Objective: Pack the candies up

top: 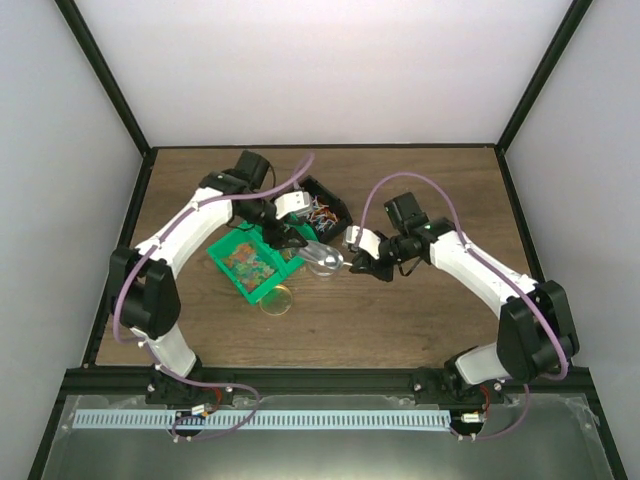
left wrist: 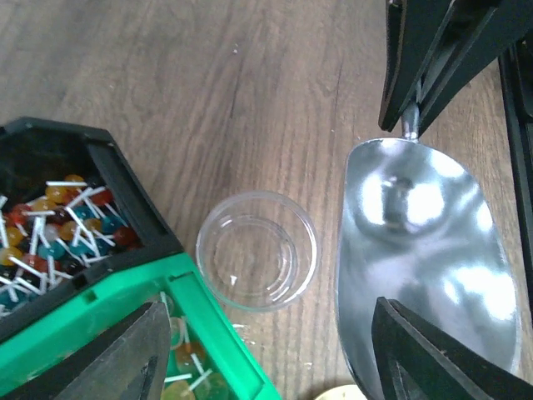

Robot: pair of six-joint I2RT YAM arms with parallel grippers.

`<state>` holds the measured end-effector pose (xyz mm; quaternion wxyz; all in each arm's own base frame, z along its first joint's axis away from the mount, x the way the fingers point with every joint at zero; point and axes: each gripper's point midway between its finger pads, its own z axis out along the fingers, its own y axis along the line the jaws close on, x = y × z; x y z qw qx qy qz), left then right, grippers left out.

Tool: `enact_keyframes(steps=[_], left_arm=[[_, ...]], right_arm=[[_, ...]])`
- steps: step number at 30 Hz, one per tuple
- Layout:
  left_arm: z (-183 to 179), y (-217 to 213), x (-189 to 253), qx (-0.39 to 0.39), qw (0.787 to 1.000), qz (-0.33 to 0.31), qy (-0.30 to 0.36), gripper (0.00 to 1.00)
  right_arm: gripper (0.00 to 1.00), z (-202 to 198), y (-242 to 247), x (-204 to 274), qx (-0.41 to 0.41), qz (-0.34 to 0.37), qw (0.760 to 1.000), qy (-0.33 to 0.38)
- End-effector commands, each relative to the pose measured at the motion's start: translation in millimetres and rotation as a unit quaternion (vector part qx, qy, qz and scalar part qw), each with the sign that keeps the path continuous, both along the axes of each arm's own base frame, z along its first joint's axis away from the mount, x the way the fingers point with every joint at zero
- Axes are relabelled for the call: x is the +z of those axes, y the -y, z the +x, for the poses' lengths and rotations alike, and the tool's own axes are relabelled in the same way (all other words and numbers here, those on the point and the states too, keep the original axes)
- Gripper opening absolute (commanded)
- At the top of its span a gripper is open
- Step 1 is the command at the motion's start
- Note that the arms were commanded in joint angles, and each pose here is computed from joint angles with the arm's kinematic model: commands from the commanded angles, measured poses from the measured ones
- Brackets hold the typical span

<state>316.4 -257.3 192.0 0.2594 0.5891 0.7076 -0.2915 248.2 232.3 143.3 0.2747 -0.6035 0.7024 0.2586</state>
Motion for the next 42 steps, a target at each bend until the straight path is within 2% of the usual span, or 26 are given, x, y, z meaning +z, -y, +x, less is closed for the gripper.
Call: enact_keyframes(steps=[1, 3, 10, 17, 19, 25, 26, 35, 42], left_arm=[[-15, 9, -6, -0.027, 1.0, -0.01, -0.008, 0.66], [-19, 12, -12, -0.035, 0.999, -0.005, -0.011, 0.62], [-25, 15, -24, -0.058, 0.998, -0.001, -0.025, 0.4], [-26, 13, -31, -0.074, 0.997, 0.014, -0.029, 0.05], [-25, 14, -28, -0.07, 0.997, 0.01, -0.03, 0.04], [-17, 9, -2, -0.04, 0.997, -0.054, -0.025, 0.04], [-17, 8, 0, -0.04, 0.997, -0.063, -0.024, 0.04], [-20, 6, 27, -0.039, 0.989, -0.135, -0.044, 0.04], [-18, 9, 32, -0.028, 0.987, -0.152, -0.049, 0.04]], right_arm=[[0.02, 2, -15, 16, 0.01, 0.008, 1.0, 0.008], [0.02, 3, -19, 18, 0.012, 0.01, 1.0, 0.008], [0.02, 5, -28, 20, 0.022, 0.009, 1.0, 0.008], [0.02, 12, -31, 28, 0.017, 0.016, 1.0, 0.014], [0.04, 14, -31, 30, 0.013, 0.018, 1.0, 0.018], [0.4, 21, -27, 43, -0.023, 0.058, 0.998, 0.003], [0.43, 22, -26, 46, -0.025, 0.07, 0.997, 0.0], [0.42, 13, -25, 91, -0.002, 0.172, 0.984, 0.053], [0.39, 11, -29, 96, 0.011, 0.184, 0.982, 0.043]])
